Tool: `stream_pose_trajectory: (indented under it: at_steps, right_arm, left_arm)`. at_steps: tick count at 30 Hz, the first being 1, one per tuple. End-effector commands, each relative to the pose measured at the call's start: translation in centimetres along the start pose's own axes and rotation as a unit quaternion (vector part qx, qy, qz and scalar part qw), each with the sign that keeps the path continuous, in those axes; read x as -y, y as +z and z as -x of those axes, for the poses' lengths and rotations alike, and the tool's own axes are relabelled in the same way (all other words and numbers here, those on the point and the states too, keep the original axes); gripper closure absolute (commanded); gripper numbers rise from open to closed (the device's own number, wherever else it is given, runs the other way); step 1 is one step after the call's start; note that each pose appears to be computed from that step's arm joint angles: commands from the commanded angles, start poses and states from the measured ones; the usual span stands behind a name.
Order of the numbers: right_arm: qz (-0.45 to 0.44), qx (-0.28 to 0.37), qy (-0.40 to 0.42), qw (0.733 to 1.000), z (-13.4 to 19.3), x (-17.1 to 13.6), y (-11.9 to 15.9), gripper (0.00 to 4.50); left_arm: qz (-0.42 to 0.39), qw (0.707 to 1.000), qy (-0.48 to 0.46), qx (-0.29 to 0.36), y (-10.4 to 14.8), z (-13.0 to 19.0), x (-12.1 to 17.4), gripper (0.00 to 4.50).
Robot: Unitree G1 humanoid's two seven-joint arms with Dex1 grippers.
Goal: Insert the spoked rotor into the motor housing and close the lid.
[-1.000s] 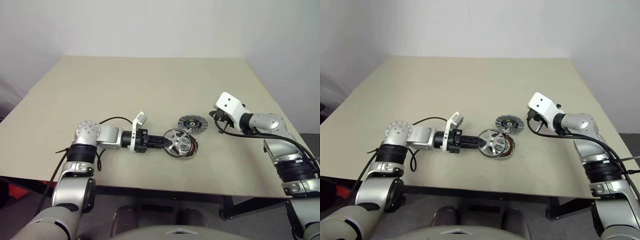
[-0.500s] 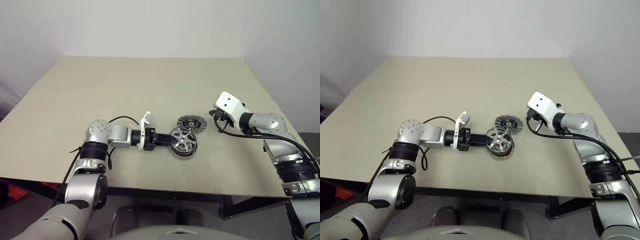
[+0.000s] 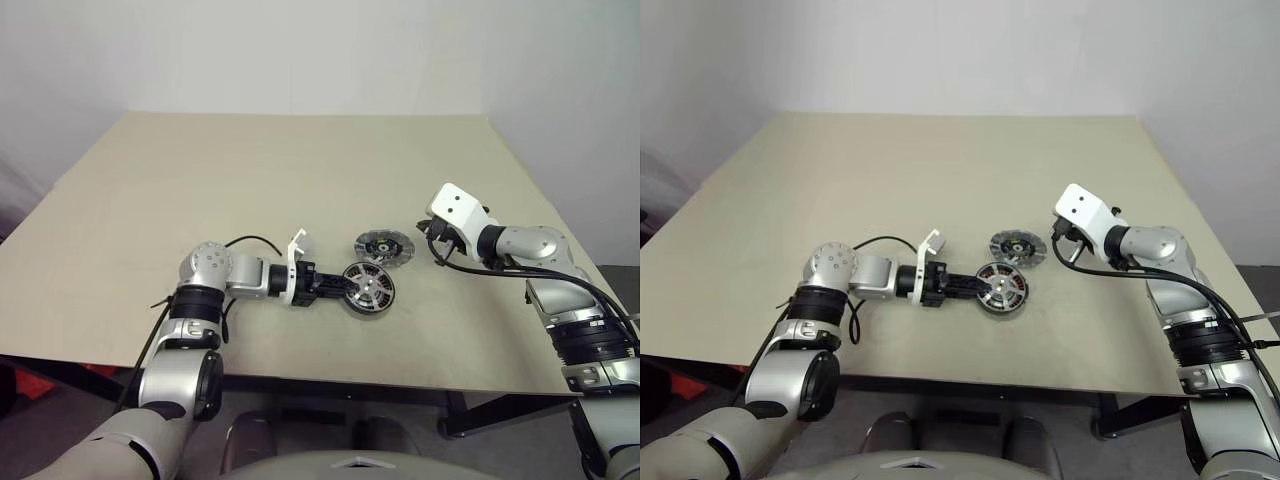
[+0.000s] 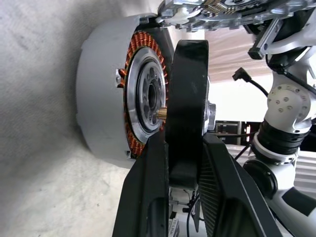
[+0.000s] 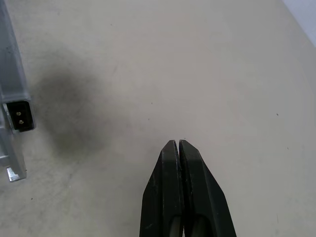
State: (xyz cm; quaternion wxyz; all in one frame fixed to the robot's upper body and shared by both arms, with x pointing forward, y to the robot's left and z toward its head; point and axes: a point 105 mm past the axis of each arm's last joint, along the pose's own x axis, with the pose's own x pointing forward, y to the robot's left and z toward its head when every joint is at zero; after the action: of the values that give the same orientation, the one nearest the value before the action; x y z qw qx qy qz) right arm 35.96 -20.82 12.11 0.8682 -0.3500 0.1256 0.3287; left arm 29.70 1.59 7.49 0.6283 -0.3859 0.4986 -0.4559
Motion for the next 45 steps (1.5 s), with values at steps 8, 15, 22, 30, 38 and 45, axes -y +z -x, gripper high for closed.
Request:
stream_pose_trajectory:
  at_steps: [8, 15, 22, 30, 38, 45]
  right_arm:
    - [0.020, 0.028, -0.014, 0.999, 0.4, 0.7, 1.6, 4.50]
    - [0.022, 0.029, -0.014, 0.999, 0.4, 0.8, 1.7, 4.50]
    - [0.022, 0.029, -0.013, 0.999, 0.2, 0.7, 1.7, 4.50]
    - [0.023, 0.031, -0.010, 0.999, -0.2, 0.6, 1.8, 4.50]
    - [0.027, 0.034, -0.006, 0.999, -0.6, 0.4, 1.9, 4.50]
    - [0.031, 0.036, -0.007, 0.999, -0.5, 0.4, 2.1, 4.50]
  left_arm:
    - [0.001, 1.000, 0.000, 0.026, 0.8, -0.2, -0.2, 3.92]
    - [-0.011, 1.000, 0.005, 0.021, 0.4, -0.2, -0.3, 3.63]
    - [-0.012, 0.999, 0.003, 0.029, 0.7, 1.3, 0.0, 2.16]
    - [-0.036, 0.999, 0.009, 0.035, 0.4, 3.9, 0.1, 2.16]
    - [-0.126, 0.992, -0.004, 0.026, 0.9, 3.1, 3.3, 2.16]
    - [-0.126, 0.992, 0.010, -0.006, 1.3, 0.8, 3.2, 2.16]
